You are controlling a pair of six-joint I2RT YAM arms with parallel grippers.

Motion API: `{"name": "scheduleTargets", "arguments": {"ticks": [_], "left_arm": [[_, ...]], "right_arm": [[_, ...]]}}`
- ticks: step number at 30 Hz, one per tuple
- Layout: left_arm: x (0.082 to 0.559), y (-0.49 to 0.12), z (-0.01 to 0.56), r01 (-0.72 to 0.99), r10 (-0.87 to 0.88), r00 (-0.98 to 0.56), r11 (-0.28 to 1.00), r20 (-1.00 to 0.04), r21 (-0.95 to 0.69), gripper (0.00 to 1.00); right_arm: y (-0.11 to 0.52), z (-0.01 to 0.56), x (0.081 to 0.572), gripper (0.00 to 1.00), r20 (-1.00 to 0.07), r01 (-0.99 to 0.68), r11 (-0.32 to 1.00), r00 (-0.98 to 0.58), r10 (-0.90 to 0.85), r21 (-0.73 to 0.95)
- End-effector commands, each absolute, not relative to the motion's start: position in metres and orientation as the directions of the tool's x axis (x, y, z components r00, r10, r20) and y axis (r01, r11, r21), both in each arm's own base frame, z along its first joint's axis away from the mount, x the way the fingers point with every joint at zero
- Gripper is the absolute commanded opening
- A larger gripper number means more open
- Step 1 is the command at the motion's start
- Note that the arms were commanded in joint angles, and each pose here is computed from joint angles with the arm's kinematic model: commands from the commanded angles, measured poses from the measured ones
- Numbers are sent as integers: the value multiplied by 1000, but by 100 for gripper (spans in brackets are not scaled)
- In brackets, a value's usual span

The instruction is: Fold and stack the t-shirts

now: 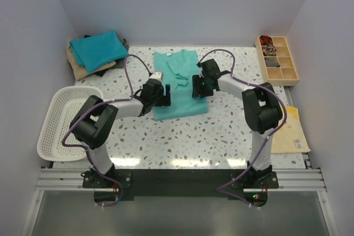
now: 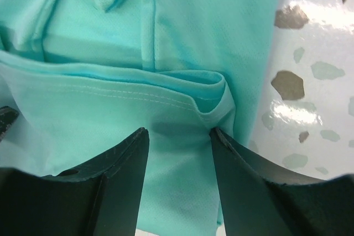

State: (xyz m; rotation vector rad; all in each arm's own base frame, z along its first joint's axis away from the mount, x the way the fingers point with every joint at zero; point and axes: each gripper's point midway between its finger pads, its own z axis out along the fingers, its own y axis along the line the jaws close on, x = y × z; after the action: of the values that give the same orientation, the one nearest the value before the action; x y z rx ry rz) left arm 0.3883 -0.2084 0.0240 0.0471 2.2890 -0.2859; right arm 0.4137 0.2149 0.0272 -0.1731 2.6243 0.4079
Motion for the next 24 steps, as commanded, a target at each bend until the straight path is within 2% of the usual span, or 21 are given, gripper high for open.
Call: {"name": "scheduleTargets", "arguments": {"ticks": [1, 6, 11, 15, 19, 21, 24], "left_arm": [[362, -166, -10, 60, 23, -755, 998, -655, -34, 84], [367, -167, 6, 57, 9, -731, 997, -683, -48, 84], [372, -185, 36, 131, -8, -677, 983, -736, -131, 86], [378, -194, 77, 170, -45, -609, 968, -792, -185, 87], [370, -186, 117, 145, -119, -544, 962, -831, -233, 93], [358, -177, 109, 91, -154, -573, 964, -805, -250, 98], [336, -167, 95, 34, -208, -602, 958, -771, -285, 100]], "right_arm": [[179, 34, 400, 54, -460, -144, 976, -886, -54, 162], [171, 79, 407, 54, -557, -154, 979, -829, -55, 132], [173, 101, 407, 55, -593, -182, 972, -803, -61, 146], [185, 95, 388, 56, -547, -215, 950, -835, -58, 228], [200, 91, 360, 57, -510, -265, 901, -858, -58, 343], [202, 81, 346, 58, -483, -269, 885, -874, -59, 379], [197, 73, 334, 60, -465, -252, 882, -884, -44, 397]]}}
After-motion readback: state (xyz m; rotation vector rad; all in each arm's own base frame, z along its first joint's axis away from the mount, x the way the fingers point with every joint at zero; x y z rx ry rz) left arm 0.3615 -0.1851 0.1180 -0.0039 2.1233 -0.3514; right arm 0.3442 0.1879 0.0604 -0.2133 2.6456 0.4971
